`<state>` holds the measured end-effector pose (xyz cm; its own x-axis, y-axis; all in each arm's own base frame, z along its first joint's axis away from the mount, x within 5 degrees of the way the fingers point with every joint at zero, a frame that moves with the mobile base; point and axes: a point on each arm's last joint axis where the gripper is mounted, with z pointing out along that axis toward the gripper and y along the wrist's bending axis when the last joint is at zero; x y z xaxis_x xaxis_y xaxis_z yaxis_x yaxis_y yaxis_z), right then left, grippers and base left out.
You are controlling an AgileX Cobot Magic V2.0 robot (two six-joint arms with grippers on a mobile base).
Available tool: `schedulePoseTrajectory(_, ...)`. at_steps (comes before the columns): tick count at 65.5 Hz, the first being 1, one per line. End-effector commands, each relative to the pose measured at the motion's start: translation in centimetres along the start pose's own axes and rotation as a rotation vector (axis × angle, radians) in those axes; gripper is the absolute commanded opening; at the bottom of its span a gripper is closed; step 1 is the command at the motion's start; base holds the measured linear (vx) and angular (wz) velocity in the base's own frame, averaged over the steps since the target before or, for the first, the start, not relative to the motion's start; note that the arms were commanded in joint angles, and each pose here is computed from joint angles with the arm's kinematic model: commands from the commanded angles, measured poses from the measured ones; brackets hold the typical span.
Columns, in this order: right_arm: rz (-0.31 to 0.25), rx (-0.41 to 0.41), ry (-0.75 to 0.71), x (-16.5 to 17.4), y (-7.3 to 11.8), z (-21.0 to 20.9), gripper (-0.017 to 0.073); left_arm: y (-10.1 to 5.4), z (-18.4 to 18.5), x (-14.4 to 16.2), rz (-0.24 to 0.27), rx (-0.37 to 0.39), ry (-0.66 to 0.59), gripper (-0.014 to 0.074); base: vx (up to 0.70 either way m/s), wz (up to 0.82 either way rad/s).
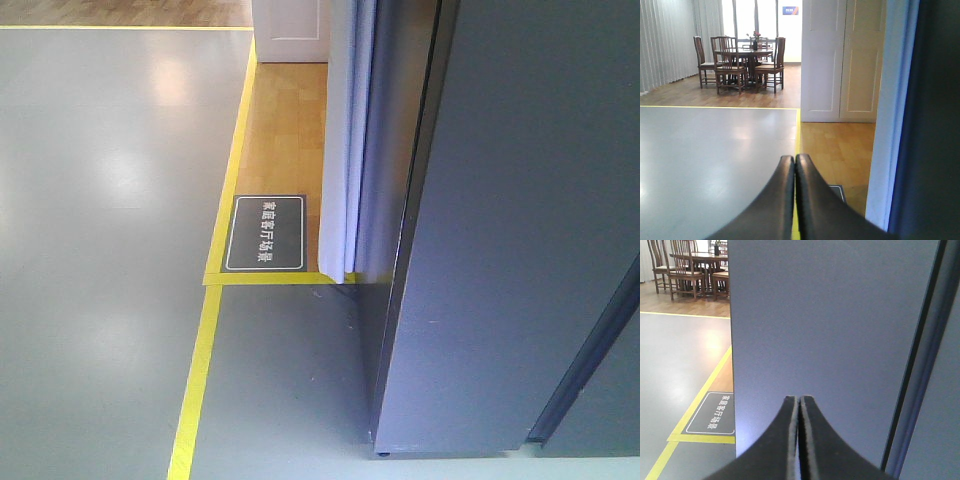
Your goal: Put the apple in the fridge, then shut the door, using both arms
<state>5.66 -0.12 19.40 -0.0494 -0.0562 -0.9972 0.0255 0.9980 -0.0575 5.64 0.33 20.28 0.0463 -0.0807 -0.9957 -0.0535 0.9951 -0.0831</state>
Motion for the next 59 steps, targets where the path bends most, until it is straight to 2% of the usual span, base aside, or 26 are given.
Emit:
schedulePoseTrajectory(1,-0.006,0.021,-0.096,-0.81,-0.16,-0.12,-0.0002,-0.04,-0.05,0.21,-0.010,0.014,-0.062,-0.0006,0.00,0.00)
schedulePoseTrajectory(12,0.034,0.024,-0.129,-1.10,-0.21,-0.15,-0.0002,-0.04,-0.05,0.21,-0.010,0.014,-0.062,-0.0006,0.00,0.00)
schedulePoseTrajectory(59,0.040,0.020,-0.161,-1.40,-0.19,-0.20,-0.0002,-0.04,-0.05,0.21,-0.010,0.014,-0.062,-0.0006,0.00,0.00)
